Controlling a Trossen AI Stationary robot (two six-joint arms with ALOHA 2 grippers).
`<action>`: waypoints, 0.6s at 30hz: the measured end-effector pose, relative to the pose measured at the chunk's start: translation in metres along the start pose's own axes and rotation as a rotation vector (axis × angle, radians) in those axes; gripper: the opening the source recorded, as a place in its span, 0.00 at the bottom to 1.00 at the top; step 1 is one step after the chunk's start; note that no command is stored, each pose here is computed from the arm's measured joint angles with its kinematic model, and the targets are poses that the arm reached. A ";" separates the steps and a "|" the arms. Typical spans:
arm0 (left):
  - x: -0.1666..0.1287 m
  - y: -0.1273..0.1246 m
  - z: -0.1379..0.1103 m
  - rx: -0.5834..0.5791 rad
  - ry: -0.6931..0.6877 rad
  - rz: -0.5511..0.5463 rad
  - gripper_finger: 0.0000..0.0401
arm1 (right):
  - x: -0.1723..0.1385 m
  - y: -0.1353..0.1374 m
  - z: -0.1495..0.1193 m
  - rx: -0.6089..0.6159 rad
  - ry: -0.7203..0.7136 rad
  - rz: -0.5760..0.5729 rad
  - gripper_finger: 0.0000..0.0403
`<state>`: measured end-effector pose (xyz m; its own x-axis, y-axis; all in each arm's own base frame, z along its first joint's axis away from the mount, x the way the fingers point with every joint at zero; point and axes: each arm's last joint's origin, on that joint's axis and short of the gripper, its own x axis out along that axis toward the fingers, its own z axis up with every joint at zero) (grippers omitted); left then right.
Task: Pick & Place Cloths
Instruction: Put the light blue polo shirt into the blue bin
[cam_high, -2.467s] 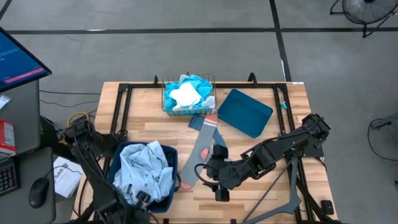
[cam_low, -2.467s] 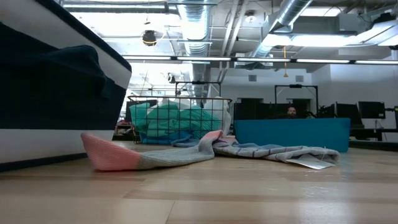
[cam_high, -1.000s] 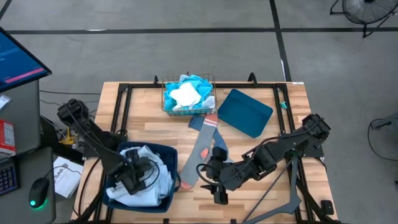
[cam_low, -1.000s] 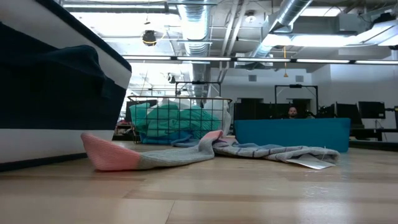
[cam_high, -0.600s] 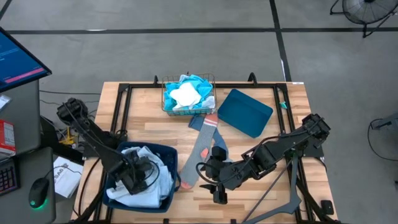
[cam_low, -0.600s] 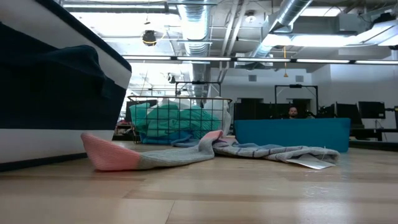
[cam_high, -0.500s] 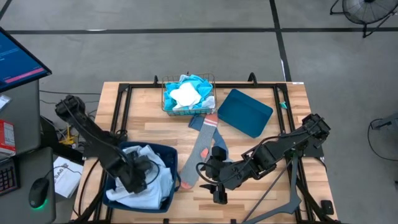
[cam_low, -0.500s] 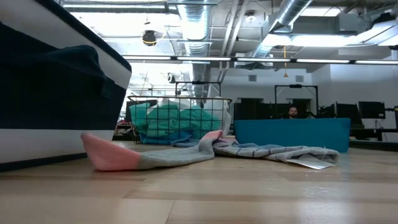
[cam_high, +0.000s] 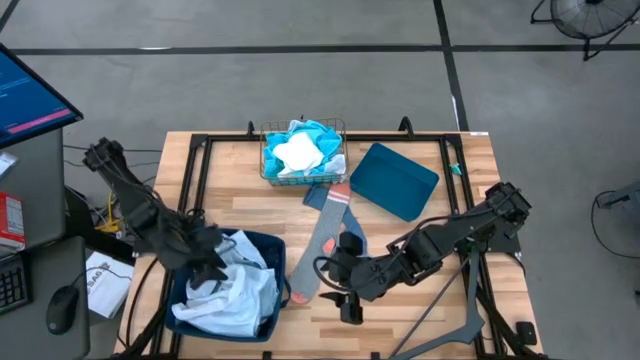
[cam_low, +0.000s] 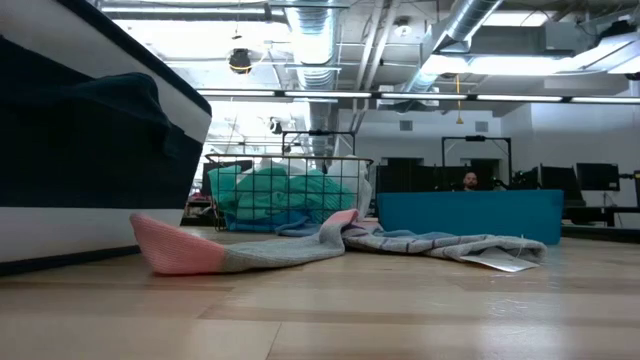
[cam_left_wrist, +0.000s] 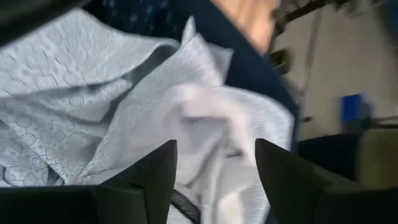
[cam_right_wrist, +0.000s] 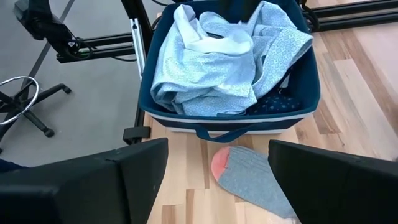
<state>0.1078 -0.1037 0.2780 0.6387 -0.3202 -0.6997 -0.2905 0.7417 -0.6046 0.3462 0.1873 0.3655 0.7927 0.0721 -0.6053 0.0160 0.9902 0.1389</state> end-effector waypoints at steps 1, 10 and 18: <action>-0.005 0.001 0.001 -0.009 -0.011 -0.027 0.50 | 0.000 0.000 0.000 0.000 0.000 -0.001 0.67; -0.018 -0.014 0.007 0.160 -0.118 -0.232 0.33 | 0.002 -0.007 0.003 0.034 -0.004 -0.016 0.67; 0.041 -0.045 -0.003 0.479 -0.148 -0.152 0.02 | 0.003 -0.009 0.004 0.054 -0.006 -0.022 0.67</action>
<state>0.1448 -0.1516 0.2755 0.7523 -0.3842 -0.5353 0.1498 0.8909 -0.4289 0.3510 0.1782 0.3656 0.7952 0.0491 -0.6044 0.0663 0.9837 0.1672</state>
